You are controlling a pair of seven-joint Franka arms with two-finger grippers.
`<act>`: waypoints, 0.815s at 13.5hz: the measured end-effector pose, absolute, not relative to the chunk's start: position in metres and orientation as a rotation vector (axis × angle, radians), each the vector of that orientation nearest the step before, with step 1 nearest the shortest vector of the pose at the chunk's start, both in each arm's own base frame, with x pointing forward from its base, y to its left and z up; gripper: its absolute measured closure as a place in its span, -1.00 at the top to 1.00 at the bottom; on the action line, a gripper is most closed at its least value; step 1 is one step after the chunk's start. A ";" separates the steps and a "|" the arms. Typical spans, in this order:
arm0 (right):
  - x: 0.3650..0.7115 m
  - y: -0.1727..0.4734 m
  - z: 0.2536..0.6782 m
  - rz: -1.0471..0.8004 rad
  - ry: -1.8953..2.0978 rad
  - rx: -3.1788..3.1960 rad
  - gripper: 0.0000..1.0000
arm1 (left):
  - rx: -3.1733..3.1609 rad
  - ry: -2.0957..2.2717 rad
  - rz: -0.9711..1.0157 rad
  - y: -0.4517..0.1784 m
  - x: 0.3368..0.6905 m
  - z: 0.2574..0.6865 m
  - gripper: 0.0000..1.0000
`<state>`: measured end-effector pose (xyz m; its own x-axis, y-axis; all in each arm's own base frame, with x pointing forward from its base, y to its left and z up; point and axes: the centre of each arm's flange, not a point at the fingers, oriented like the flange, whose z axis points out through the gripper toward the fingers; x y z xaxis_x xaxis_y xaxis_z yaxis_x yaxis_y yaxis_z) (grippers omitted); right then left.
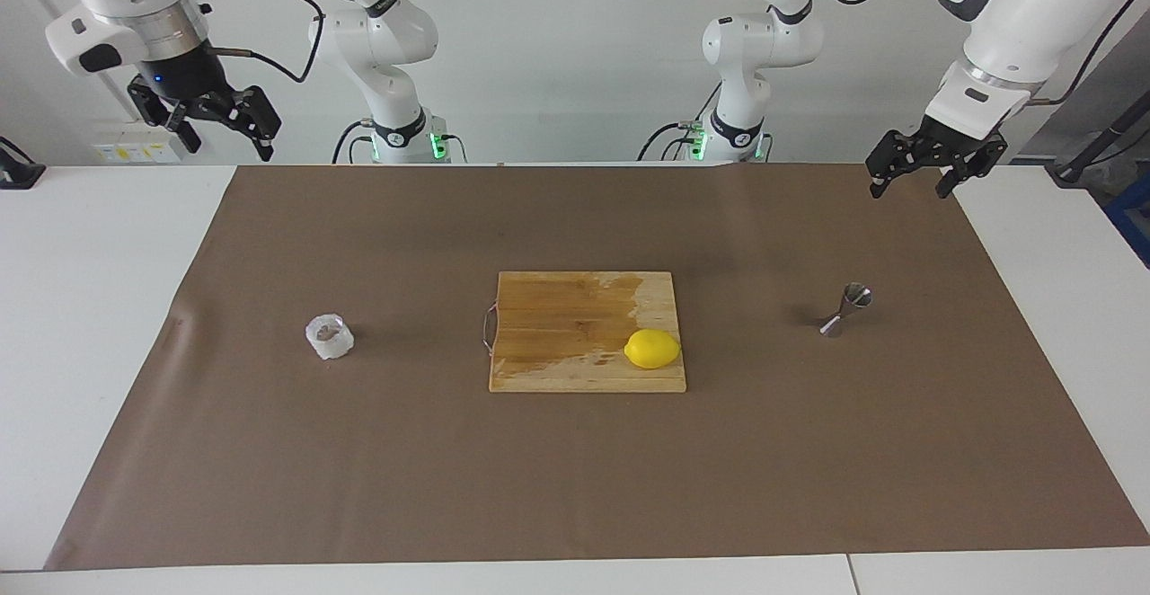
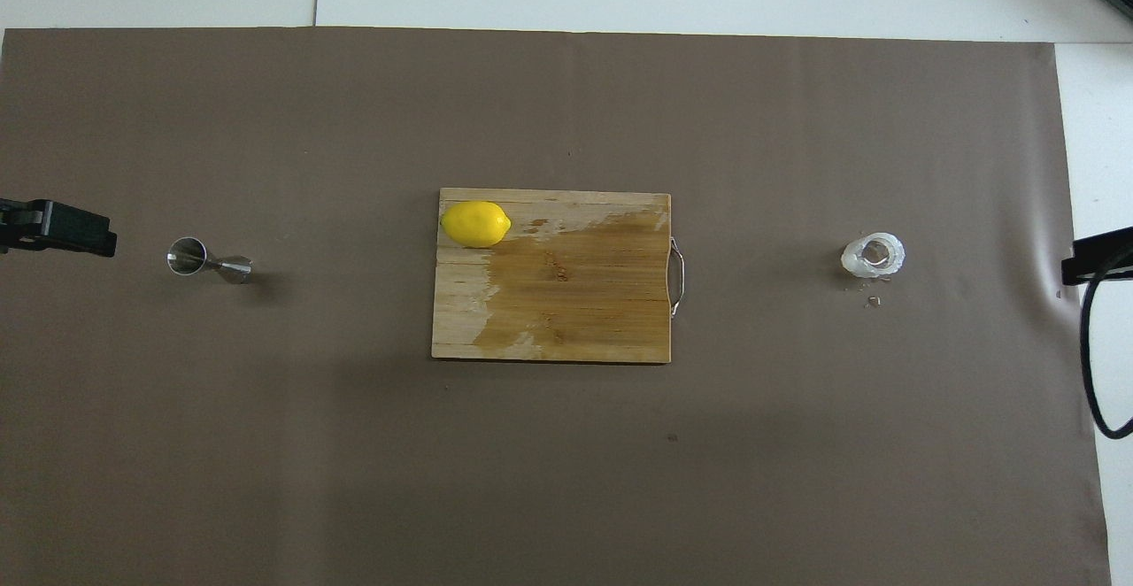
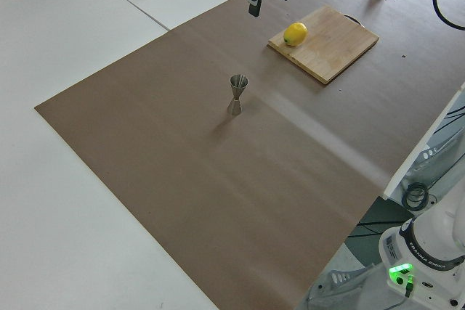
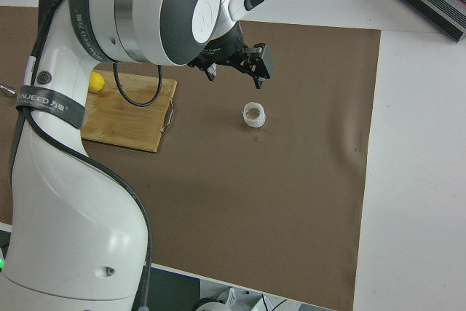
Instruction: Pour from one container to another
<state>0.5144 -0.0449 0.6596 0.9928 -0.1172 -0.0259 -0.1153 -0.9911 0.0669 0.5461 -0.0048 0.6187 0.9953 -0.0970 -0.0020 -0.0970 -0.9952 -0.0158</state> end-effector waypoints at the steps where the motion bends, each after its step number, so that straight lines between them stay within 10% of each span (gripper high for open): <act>1: 0.514 -0.045 0.660 -0.046 -0.179 3.071 1.00 | -3.122 0.152 0.002 -0.005 0.546 0.619 1.00; 11: 0.516 -0.045 0.654 -0.028 -0.175 3.072 1.00 | -3.173 -0.050 0.026 0.048 0.539 0.609 1.00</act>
<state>0.5160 -0.0451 0.6541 0.9934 -0.1140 -0.0142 -0.1128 -0.9914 0.0657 0.5385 0.0475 0.6087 0.9994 0.0312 -0.0169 0.0317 -0.9990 0.0314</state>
